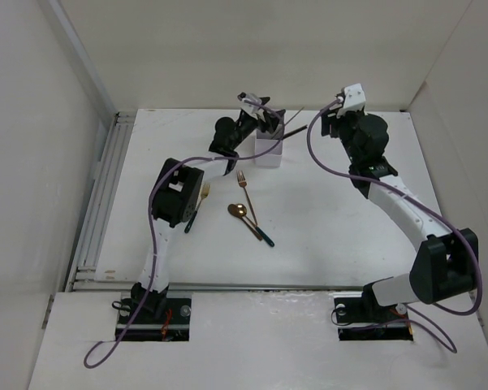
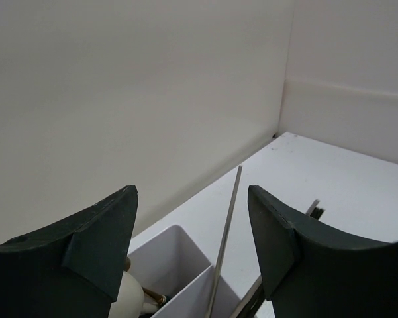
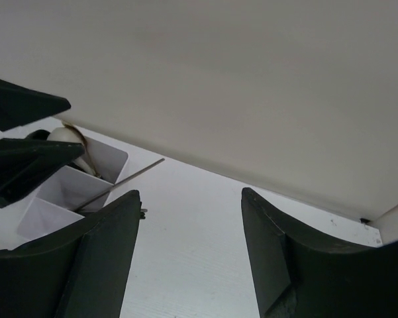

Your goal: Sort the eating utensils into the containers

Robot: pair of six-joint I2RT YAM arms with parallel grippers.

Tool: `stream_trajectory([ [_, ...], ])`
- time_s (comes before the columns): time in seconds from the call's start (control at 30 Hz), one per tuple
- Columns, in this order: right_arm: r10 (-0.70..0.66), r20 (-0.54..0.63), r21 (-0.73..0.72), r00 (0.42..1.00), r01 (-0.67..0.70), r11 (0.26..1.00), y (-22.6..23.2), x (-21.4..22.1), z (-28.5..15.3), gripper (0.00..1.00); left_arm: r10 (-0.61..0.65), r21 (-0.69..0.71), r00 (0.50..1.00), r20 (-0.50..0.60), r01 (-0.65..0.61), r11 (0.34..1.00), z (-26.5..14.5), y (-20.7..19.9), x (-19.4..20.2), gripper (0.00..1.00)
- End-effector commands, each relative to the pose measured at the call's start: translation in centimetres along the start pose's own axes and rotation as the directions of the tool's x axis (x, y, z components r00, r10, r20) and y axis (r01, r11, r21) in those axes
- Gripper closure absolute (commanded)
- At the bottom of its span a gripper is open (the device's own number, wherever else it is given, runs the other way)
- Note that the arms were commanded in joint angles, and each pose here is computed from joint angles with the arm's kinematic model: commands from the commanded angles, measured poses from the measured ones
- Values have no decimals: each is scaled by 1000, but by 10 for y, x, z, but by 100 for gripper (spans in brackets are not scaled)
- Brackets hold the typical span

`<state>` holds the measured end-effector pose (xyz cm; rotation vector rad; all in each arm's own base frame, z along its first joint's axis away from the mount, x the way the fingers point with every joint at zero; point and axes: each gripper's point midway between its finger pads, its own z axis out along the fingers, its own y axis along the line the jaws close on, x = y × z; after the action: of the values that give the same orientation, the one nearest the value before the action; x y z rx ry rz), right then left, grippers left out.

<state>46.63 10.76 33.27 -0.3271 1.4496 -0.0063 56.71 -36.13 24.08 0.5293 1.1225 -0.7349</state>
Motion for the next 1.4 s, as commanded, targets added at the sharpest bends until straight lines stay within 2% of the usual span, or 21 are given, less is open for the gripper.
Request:
stream_trajectory([
  [0.0,-1,78,-72,997,7,997,13,-46,-1,32,71,68,961,265,-92,993,1,-30,-147,36],
  [0.07,-3,8,-132,1000,4,991,33,-35,-5,32,78,35,953,291,-92,995,-6,-29,-171,34],
  [0.1,-5,-20,-155,1000,2,988,42,-29,-8,32,91,25,939,332,-105,994,-11,-33,-203,33],
  [0.13,1,-45,-188,999,-9,982,53,-23,-11,32,80,9,951,300,-86,996,-17,-32,-200,33],
  [0.23,-13,-106,-326,994,-22,945,99,-10,-30,32,85,-124,962,260,-55,991,-44,-6,-232,32],
  [0.33,-21,-205,-448,978,-75,891,148,21,-55,37,76,-264,994,84,-52,963,-78,24,-215,31],
  [0.37,-8,-254,-466,967,-116,877,162,32,-59,38,61,-322,998,-23,-65,945,-109,37,-201,31],
  [0.4,-18,-316,-492,949,-147,858,176,49,-70,41,58,-386,996,-74,-82,919,-128,49,-195,31],
  [0.43,-30,-346,-533,938,-170,828,197,54,-81,51,60,-424,990,-129,-110,899,-147,56,-188,31],
  [0.5,-55,-447,-544,893,-223,809,221,79,-99,62,-1,-529,970,-243,-132,838,-205,71,-169,30],
  [0.57,-98,-475,-561,874,-216,799,246,92,-114,66,-13,-622,964,-264,-160,766,-244,78,-178,29],
  [0.6,-124,-488,-575,864,-211,791,258,102,-118,66,-72,-665,943,-325,-174,726,-275,82,-153,28],
  [0.63,-163,-499,-603,851,-206,771,273,111,-131,66,-83,-698,937,-339,-191,690,-290,84,-151,28],
  [0.7,-202,-517,-619,832,-201,759,286,124,-136,72,-130,-746,933,-335,-179,641,-323,80,-145,27],
  [0.8,-258,-573,-639,778,-227,735,301,157,-139,83,-179,-764,925,-335,-155,626,-345,69,-135,27],
  [0.87,-326,-617,-646,716,-225,729,304,184,-145,83,-197,-763,924,-327,-135,632,-356,57,-133,27],
  [1.0,-358,-661,-649,660,-263,714,313,202,-157,80,-193,-773,936,-295,-115,624,-366,50,-141,27],
  [1.07,-339,-698,-612,631,-279,740,308,210,-164,80,-184,-783,941,-283,-116,611,-372,52,-145,27],
  [1.17,-326,-721,-586,612,-286,758,300,217,-175,80,-203,-801,942,-267,-100,591,-380,54,-142,26],
  [1.27,-320,-707,-602,631,-299,740,308,209,-180,80,-198,-796,949,-247,-83,599,-378,53,-147,26],
  [1.37,-323,-714,-591,622,-287,754,305,209,-184,80,-199,-791,948,-248,-80,606,-377,52,-144,26],
])
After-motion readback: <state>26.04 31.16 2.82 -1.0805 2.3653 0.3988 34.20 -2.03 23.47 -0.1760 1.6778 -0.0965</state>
